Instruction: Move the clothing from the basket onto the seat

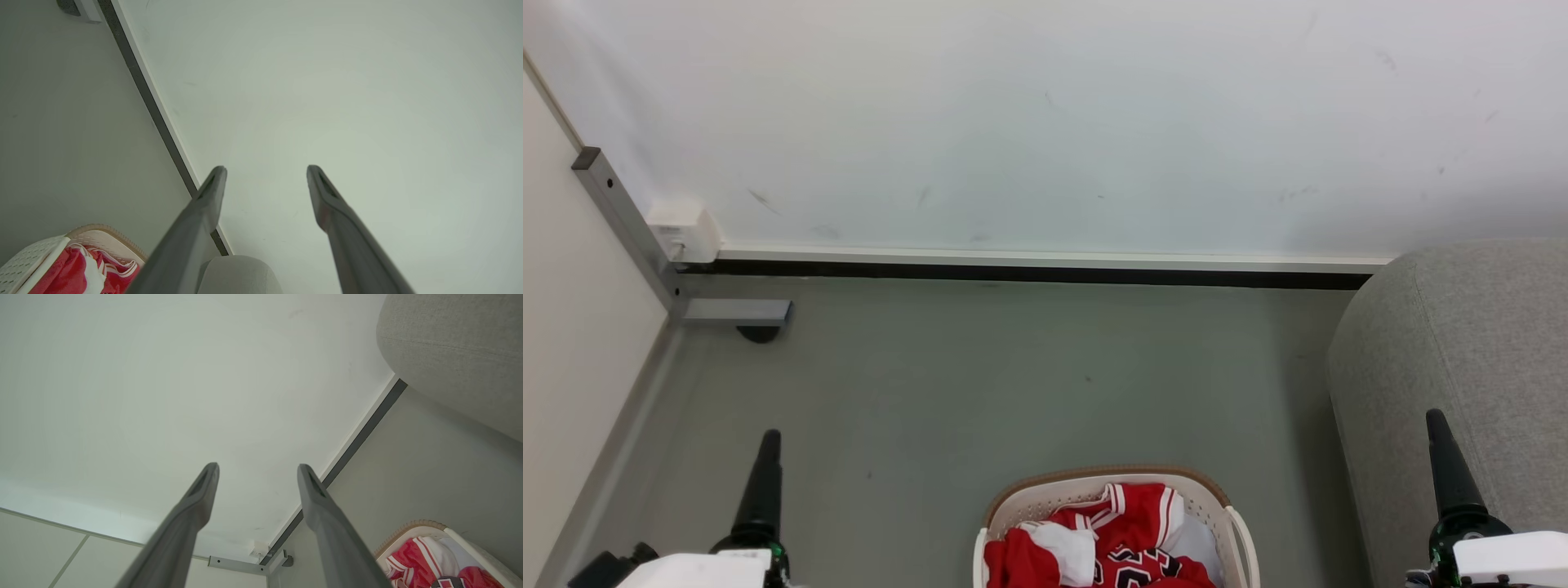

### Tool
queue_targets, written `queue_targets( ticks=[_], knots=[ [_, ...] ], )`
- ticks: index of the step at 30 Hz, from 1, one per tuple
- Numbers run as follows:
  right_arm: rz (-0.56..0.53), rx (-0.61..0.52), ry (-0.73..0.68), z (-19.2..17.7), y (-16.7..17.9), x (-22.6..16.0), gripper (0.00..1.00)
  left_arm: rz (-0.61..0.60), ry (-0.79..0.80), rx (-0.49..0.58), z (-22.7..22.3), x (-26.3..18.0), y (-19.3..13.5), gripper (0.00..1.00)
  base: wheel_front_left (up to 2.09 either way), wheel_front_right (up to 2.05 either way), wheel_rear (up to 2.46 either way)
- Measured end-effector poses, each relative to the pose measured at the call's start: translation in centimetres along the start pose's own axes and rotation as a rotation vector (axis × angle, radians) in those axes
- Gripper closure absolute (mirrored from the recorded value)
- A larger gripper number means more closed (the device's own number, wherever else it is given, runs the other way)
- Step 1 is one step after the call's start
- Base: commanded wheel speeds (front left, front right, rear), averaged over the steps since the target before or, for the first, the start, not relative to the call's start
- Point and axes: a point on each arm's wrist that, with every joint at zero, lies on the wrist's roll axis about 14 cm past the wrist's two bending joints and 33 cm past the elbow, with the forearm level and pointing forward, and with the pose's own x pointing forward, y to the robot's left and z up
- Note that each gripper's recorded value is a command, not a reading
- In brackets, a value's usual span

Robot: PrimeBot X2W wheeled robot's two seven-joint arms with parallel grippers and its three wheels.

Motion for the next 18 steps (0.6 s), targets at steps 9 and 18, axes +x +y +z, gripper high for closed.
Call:
queue_targets(
  ticks=[9,18],
  knots=[
    [0.017,-0.196,0.002,-0.1,0.5,0.3,0.00,-0.065,-0.023,0.252,0.4,0.3,-2.1,0.00,0.00,0.00,0.00],
    [0.067,-0.475,0.022,-0.7,1.7,0.4,0.00,-0.048,-0.009,0.499,-0.5,0.1,-2.1,0.00,0.00,0.00,0.00]
  ],
)
